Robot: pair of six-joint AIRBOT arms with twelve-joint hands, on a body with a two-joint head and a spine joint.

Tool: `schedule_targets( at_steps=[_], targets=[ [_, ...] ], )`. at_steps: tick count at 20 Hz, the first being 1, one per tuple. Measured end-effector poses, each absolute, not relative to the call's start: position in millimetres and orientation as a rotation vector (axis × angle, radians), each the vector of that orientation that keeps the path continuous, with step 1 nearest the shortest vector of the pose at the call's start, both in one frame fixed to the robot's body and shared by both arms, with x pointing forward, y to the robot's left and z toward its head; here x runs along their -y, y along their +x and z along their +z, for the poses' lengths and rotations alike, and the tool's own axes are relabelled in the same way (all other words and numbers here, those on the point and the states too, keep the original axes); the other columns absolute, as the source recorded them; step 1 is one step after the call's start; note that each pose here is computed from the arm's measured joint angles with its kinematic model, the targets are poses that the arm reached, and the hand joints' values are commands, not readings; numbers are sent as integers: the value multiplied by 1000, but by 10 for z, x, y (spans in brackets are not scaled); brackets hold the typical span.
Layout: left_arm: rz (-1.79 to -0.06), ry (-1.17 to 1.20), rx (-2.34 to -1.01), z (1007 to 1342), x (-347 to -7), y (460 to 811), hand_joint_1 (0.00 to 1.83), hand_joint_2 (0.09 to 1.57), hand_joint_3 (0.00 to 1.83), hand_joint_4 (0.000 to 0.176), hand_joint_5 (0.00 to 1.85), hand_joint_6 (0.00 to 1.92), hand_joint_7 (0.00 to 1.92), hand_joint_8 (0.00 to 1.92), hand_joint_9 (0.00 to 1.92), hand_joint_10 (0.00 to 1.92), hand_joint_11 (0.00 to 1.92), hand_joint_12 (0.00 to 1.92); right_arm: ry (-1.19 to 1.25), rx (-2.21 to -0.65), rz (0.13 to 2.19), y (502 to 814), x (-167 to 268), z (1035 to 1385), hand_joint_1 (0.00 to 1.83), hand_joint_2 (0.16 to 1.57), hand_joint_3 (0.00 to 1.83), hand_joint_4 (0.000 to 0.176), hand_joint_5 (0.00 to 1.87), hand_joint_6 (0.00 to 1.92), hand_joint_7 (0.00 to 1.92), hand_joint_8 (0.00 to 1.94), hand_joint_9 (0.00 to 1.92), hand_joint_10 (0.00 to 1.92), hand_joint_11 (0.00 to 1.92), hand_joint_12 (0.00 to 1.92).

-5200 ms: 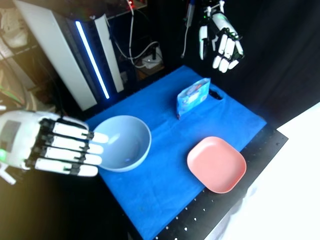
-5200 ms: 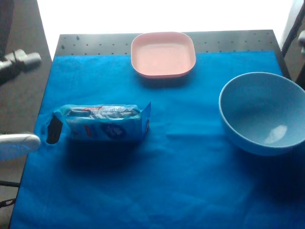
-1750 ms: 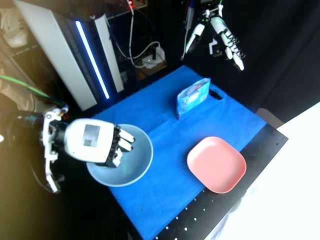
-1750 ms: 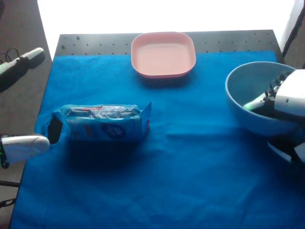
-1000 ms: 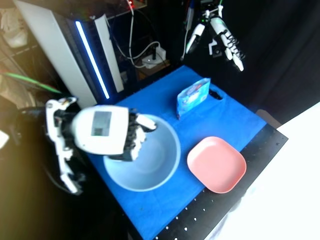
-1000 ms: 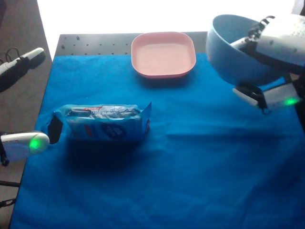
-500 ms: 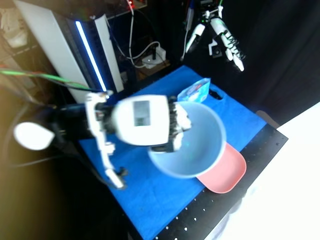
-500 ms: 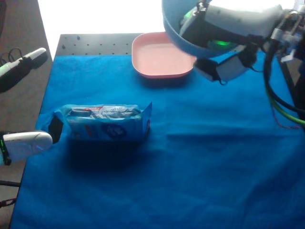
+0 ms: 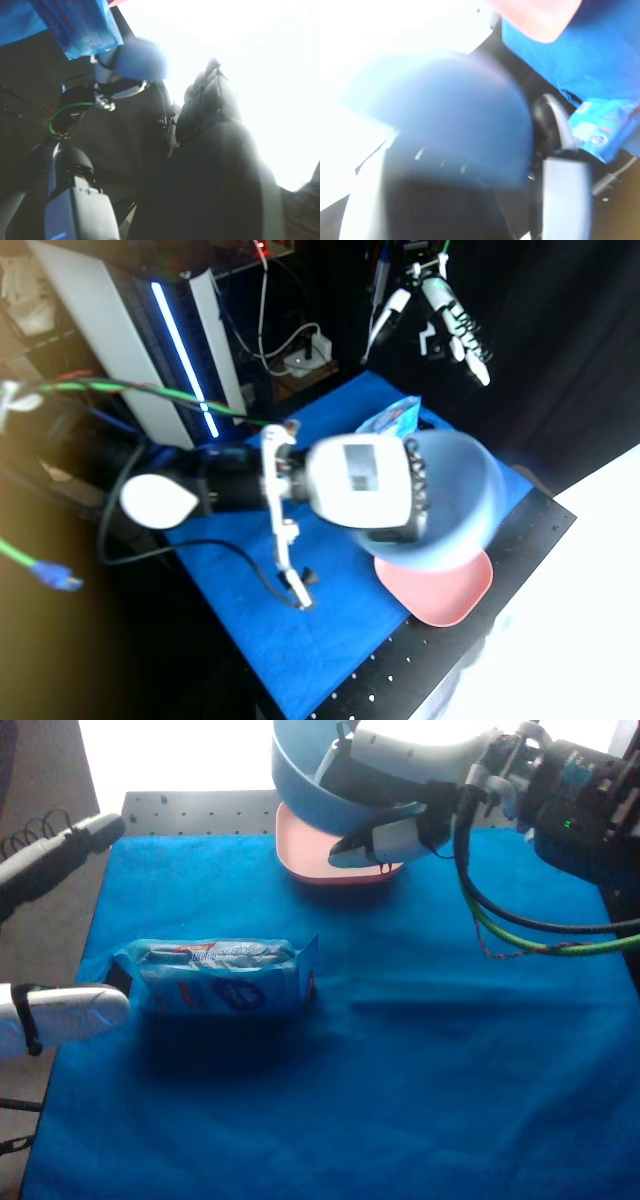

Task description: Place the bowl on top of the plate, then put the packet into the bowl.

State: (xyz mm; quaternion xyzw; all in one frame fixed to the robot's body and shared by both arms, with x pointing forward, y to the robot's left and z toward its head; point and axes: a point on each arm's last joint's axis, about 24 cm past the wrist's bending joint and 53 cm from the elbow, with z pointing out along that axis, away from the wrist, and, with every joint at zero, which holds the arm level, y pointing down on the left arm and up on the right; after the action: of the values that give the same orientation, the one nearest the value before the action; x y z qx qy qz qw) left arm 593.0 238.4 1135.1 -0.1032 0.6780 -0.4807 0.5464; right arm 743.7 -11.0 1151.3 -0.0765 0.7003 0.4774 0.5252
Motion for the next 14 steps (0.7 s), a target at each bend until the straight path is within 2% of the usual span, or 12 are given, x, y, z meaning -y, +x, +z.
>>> schedule_targets(
  at_steps=[1,2,4,5,8,11,12,13,14],
  targets=[
    [-1141,-249,-1608,11348,-2385,5935,478,905,0,140,0,0,0,0,0,0,0,0,-185,-1683,1128,7465,103,11490,1420,1394,13,0,1115,1921,1325,1941,1486,1921,1566,1921],
    [-1140,-251,-1607,11348,-2389,5938,477,899,0,138,0,0,0,0,0,0,0,0,-188,-1693,1115,7480,94,11456,1497,1324,0,0,1118,1921,1342,1941,1502,1921,1581,1921],
    [-1144,-249,-1609,11347,-2380,5934,463,893,0,144,0,0,0,0,0,0,11,5,-189,-1704,1106,7489,83,11421,1535,1261,0,0,1146,1921,1401,1941,1539,1921,1566,1921],
    [-1145,-249,-1609,11349,-2379,5933,494,895,0,137,0,0,0,0,0,0,20,9,-188,-1709,1102,7495,79,11405,1526,1267,0,0,1142,1921,1389,1941,1532,1921,1572,1921],
    [-1145,-250,-1608,11349,-2380,5935,490,908,1,137,2,1,0,0,0,0,40,18,-180,-1724,1080,7548,94,11353,1478,1272,0,0,1145,1921,1347,1941,1505,1921,1590,1921],
    [-1147,-248,-1608,11352,-2374,5933,487,899,0,140,1,0,0,0,0,0,28,14,-170,-1760,1041,7612,91,11235,1485,1313,7,0,1029,1921,1187,1941,1312,1921,1376,1921],
    [-1147,-248,-1609,11351,-2374,5932,477,895,0,143,8,3,0,0,0,0,24,12,-175,-1774,1027,7614,85,11193,1363,1426,44,0,929,1608,1040,1736,1096,1830,1106,1921],
    [-1147,-249,-1608,11351,-2375,5933,458,896,0,143,8,2,0,0,0,0,26,13,-181,-1780,1021,7609,73,11173,1234,1272,0,0,790,1272,889,1484,978,1406,932,1612],
    [-1147,-249,-1608,11352,-2377,5935,455,895,0,145,3,0,0,0,0,0,26,14,-186,-1783,1018,7607,65,11162,1224,1223,0,0,772,1152,889,1383,983,1148,906,1450]
  ],
)
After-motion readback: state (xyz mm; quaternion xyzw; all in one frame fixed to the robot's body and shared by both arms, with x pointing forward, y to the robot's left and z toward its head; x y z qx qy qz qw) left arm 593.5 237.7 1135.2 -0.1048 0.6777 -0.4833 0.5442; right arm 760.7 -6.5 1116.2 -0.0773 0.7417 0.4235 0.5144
